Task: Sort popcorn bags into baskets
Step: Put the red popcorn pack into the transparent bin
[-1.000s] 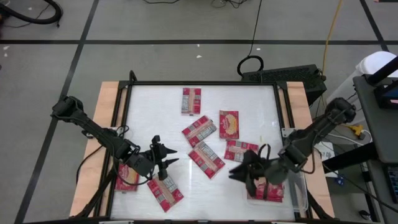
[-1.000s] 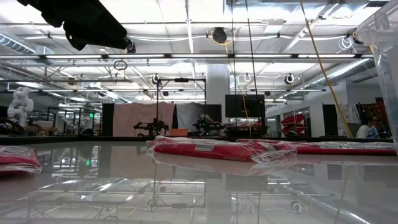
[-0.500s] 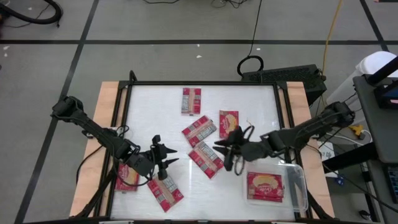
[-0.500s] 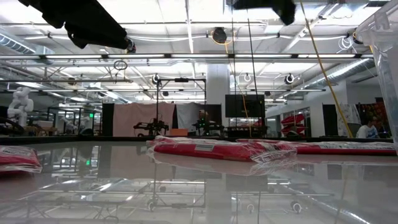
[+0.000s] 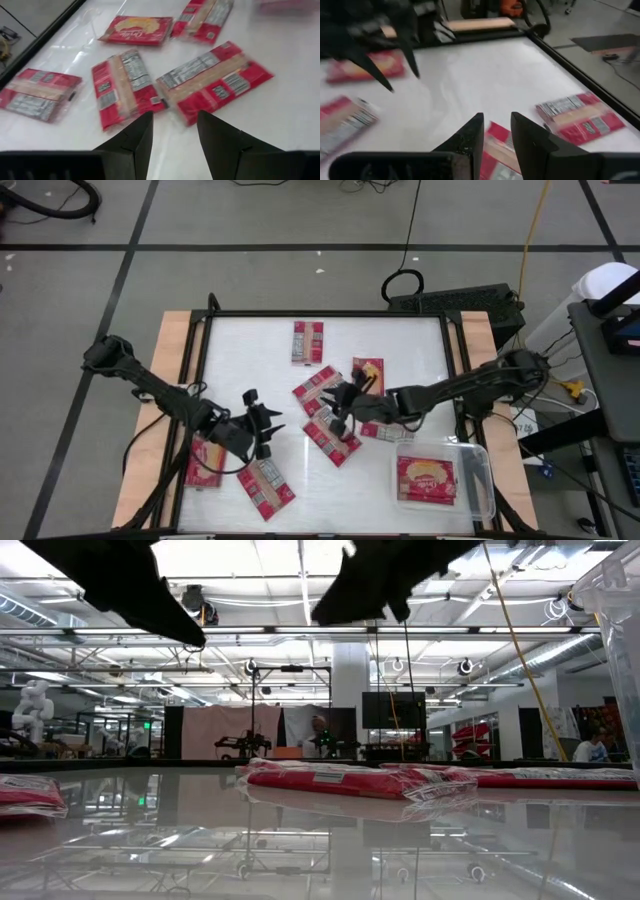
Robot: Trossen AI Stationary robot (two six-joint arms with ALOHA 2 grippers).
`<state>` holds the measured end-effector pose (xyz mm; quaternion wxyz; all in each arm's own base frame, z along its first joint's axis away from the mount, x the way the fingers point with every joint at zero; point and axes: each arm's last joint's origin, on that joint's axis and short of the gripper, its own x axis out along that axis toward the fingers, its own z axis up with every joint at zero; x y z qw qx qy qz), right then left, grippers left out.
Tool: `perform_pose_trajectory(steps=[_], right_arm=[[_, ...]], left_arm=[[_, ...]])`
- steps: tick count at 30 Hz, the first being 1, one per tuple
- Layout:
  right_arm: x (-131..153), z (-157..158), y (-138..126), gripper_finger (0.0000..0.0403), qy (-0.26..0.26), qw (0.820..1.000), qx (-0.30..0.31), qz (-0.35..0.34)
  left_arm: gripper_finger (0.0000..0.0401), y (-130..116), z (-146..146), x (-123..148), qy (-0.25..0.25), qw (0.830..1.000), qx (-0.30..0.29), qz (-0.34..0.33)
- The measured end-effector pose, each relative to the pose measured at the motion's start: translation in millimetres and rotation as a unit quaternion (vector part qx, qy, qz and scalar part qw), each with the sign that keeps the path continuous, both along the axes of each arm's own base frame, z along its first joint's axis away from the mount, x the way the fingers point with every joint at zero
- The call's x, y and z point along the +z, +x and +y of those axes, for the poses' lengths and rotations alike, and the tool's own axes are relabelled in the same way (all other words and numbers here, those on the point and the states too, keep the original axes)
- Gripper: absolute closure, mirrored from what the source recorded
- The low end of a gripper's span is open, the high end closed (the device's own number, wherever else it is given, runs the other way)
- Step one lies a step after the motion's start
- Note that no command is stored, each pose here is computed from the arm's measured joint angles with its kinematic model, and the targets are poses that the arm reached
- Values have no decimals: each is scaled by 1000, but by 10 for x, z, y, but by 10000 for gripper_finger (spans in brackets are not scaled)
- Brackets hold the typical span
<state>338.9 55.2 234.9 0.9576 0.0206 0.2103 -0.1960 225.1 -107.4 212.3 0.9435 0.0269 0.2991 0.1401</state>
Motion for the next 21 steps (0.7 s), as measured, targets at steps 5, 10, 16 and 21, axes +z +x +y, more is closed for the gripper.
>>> perform_pose_trajectory(steps=[5, 10, 16, 21], right_arm=[[-246, -110, 104, 314, -32, 998, -15, 46], [-433, -218, 198, 314, -51, 996, -21, 69], [-577, -330, 288, 314, -61, 995, -26, 73], [-710, -362, 307, 314, -51, 991, 40, 114]], left_arm=[[244, 42, 101, -3, 24, 1000, 6, 11], [244, 89, 222, -3, 38, 999, 22, 17], [244, 144, 390, -3, 58, 997, 42, 28], [244, 175, 513, -4, 75, 995, 53, 39]])
